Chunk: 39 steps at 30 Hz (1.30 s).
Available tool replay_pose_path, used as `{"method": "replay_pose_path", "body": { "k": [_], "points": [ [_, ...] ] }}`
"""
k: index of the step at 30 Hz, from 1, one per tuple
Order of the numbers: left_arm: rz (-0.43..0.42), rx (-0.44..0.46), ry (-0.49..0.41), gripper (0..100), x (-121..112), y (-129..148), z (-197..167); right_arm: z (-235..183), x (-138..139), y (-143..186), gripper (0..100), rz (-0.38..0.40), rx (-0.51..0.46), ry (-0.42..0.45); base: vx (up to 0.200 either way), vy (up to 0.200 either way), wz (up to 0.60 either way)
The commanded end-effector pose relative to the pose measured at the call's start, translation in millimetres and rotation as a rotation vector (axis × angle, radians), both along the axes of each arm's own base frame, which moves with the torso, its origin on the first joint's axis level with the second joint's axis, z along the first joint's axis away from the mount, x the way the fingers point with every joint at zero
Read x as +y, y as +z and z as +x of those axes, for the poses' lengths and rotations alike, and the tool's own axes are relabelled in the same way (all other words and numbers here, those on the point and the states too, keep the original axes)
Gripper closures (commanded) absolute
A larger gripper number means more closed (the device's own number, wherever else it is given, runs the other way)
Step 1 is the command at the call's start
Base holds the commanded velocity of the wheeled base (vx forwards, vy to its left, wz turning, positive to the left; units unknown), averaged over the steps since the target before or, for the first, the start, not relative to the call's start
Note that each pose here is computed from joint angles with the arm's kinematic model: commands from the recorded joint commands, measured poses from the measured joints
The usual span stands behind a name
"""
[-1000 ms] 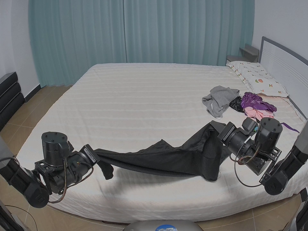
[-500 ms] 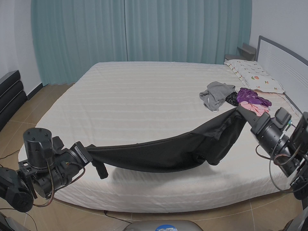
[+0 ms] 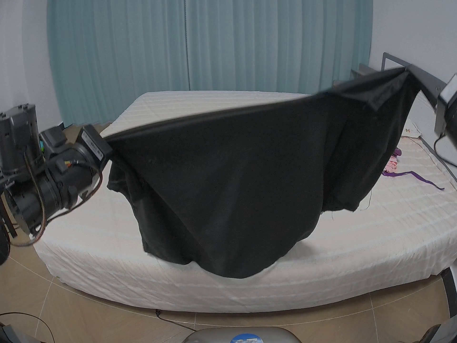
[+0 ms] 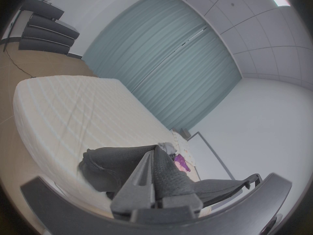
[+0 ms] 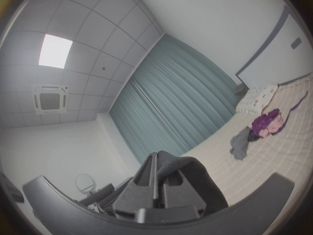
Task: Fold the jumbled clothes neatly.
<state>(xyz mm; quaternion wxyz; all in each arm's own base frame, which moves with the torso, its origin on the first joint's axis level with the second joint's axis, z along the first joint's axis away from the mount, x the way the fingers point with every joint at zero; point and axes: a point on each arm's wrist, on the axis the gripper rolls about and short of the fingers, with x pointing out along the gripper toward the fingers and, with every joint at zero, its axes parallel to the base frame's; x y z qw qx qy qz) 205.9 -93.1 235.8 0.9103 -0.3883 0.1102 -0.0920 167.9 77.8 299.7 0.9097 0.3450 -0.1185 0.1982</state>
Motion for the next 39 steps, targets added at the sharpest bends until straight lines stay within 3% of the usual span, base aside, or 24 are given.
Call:
{"method": "replay_pose_path", "body": {
  "k": [1,8,19,28,29,39],
  "points": [
    [-0.001,-0.007,0.057,100,-3.7,22.6,42.0,37.6,-0.3,36.2,100,-0.011,-0.017,-0.079,0.0,0.0,0.0],
    [0.026,0.063,0.059,100,-18.0,0.1,82.9,105.4,15.8,11.2,100,-0.073,0.071,-0.12,0.0,0.0,0.0],
    [0.061,0.173,0.106,100,-22.2,-47.5,143.2,188.4,42.0,-42.3,100,-0.11,0.123,-0.14,0.2,0.0,0.0],
    [0.088,0.252,0.151,100,-17.3,-93.7,191.0,237.6,52.8,-107.0,100,-0.17,0.201,-0.154,0.2,0.0,0.0],
    [0.099,0.284,0.154,100,-19.9,-112.1,202.4,247.4,55.3,-129.6,100,-0.195,0.242,-0.157,0.2,0.0,0.0],
    [0.135,0.391,0.155,100,-29.1,-180.2,234.5,279.2,66.4,-211.1,100,-0.234,0.344,-0.155,0.0,0.0,0.0]
  ]
}}
